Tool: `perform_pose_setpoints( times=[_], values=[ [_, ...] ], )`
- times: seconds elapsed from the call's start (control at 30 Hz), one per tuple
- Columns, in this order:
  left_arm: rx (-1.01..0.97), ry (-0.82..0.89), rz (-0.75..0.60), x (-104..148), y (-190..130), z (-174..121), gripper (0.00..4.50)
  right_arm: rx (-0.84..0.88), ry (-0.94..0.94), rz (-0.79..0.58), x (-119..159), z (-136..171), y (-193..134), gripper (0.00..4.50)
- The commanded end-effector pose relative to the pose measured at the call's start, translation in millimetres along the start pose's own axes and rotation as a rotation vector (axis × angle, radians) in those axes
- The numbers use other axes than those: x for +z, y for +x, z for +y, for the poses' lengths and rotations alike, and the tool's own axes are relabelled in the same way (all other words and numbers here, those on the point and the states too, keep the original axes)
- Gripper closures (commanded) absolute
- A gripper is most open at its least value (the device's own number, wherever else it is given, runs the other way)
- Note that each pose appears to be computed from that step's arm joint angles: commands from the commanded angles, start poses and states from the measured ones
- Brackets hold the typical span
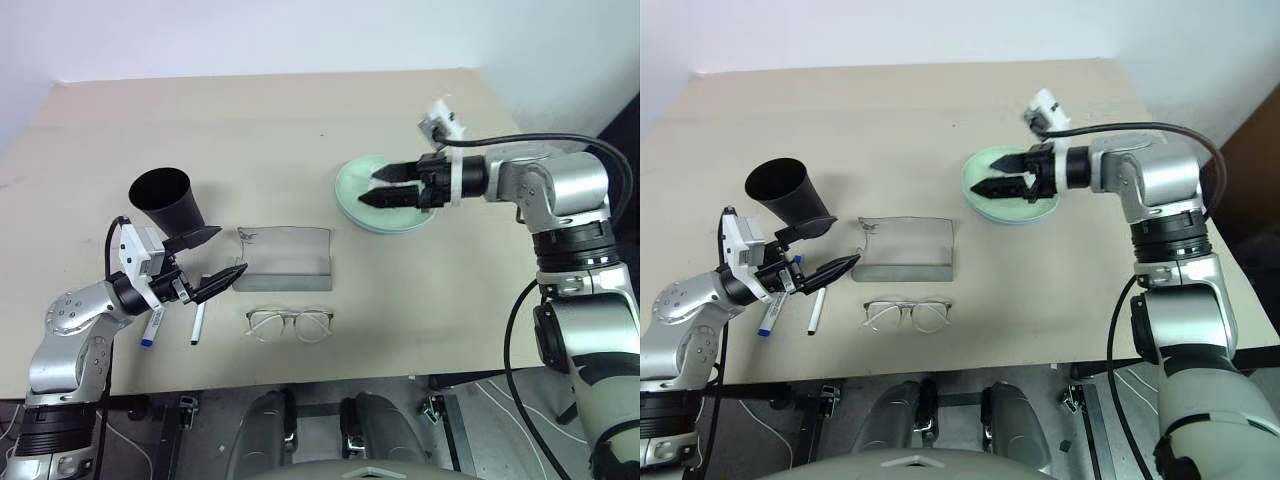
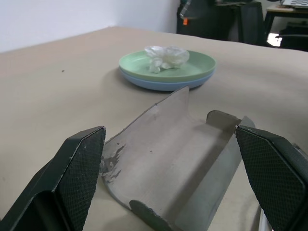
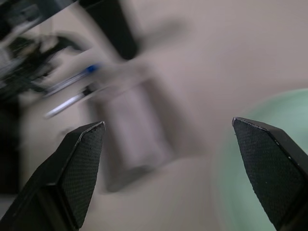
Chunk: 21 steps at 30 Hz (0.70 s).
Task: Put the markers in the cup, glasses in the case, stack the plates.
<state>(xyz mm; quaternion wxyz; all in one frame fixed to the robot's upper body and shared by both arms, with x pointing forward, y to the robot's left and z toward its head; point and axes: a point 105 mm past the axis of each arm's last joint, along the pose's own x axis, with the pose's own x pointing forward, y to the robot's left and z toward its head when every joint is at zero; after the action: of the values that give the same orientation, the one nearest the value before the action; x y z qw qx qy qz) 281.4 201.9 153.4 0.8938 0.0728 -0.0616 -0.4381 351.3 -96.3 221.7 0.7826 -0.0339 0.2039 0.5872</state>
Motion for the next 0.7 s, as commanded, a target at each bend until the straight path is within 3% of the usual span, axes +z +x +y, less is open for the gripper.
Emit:
perform_pose_setpoints(
  times=[0.03,0.37,0.7],
  values=[
    [0.009,0.042,-0.024,10.0,-0.9,2.1,0.00,0.184,-0.030,0.035,9.6,31.1,13.4,0.05],
    [0.002,0.037,-0.030,9.7,6.8,2.9,0.00,0.537,0.007,0.253,-21.5,79.7,62.7,0.05],
    [0.003,0.039,-0.027,8.4,6.8,0.9,0.00,0.570,0.023,0.391,-48.9,83.6,91.6,0.05]
  ],
)
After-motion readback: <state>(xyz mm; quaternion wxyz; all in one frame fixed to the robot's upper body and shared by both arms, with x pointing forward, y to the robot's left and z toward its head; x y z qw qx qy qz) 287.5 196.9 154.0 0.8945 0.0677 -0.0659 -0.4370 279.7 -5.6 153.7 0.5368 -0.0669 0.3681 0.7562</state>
